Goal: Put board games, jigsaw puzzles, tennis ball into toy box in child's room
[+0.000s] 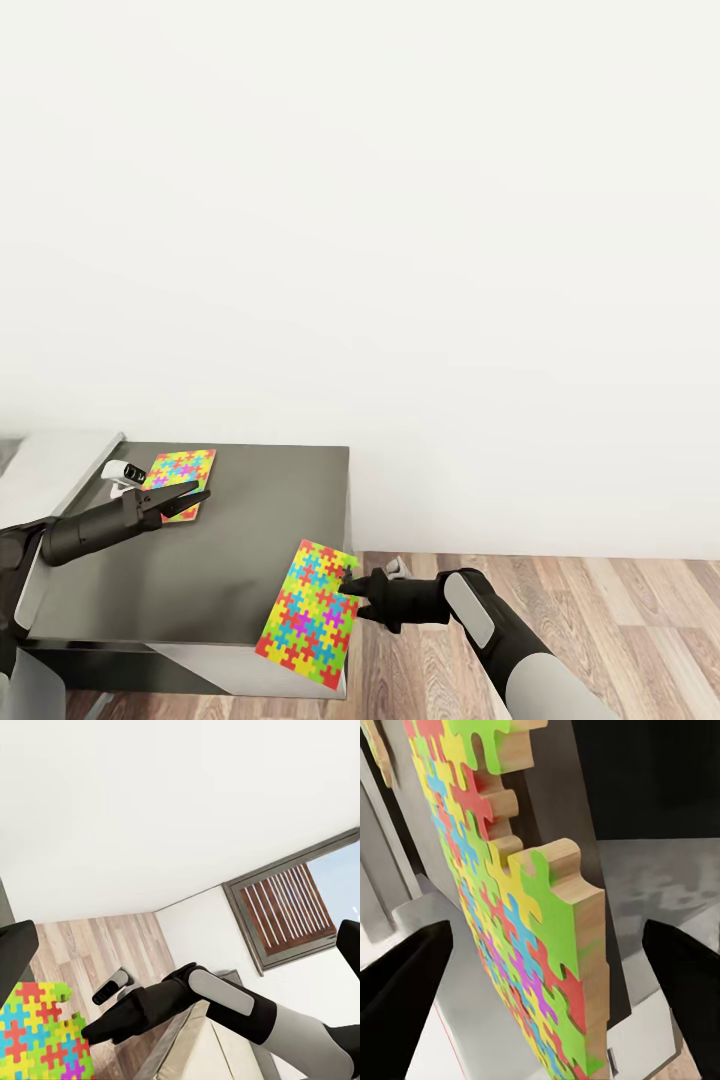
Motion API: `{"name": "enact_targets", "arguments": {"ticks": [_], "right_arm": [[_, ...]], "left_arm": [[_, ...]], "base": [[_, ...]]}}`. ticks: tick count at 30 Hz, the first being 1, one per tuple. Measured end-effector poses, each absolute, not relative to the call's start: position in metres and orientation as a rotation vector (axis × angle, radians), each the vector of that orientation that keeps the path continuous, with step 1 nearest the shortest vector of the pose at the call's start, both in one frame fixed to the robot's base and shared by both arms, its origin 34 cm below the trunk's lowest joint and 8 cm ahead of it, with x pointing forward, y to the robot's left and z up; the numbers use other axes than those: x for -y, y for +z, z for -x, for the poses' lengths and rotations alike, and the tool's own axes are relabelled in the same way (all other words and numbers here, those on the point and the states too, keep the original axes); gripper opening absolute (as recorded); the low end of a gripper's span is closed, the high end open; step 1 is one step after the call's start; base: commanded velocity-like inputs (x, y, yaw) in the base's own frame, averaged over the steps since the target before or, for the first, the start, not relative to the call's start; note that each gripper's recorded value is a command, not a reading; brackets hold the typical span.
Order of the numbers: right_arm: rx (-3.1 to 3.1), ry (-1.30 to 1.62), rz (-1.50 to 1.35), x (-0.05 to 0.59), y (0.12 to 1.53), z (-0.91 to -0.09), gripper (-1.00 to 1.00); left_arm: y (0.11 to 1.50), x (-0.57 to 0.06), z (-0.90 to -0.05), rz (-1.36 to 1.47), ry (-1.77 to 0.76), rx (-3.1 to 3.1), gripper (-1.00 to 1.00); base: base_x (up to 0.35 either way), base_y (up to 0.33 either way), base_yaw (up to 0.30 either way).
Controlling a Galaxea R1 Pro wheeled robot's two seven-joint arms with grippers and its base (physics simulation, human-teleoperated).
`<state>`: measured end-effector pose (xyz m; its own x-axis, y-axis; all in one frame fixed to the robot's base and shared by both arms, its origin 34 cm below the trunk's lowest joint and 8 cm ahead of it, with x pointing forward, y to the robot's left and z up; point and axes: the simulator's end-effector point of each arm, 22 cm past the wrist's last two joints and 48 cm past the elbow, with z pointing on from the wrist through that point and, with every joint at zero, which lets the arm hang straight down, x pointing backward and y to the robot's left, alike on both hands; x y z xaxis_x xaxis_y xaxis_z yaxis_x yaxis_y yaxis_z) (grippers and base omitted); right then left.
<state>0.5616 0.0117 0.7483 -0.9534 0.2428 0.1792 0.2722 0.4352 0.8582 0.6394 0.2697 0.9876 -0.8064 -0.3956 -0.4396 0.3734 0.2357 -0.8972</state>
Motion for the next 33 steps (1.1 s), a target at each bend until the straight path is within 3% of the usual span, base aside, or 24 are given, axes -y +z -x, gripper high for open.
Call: {"name": "enact_targets", "arguments": {"ticks": [33], "right_arm": [[2.639, -1.614, 0.484, -0.011, 0.782, -0.563, -1.0]], "left_arm": [[1.016, -0.271, -0.634, 0.019, -1.63, -1.911, 1.0]], "base": [[0.0, 0.0, 0.0]]}}
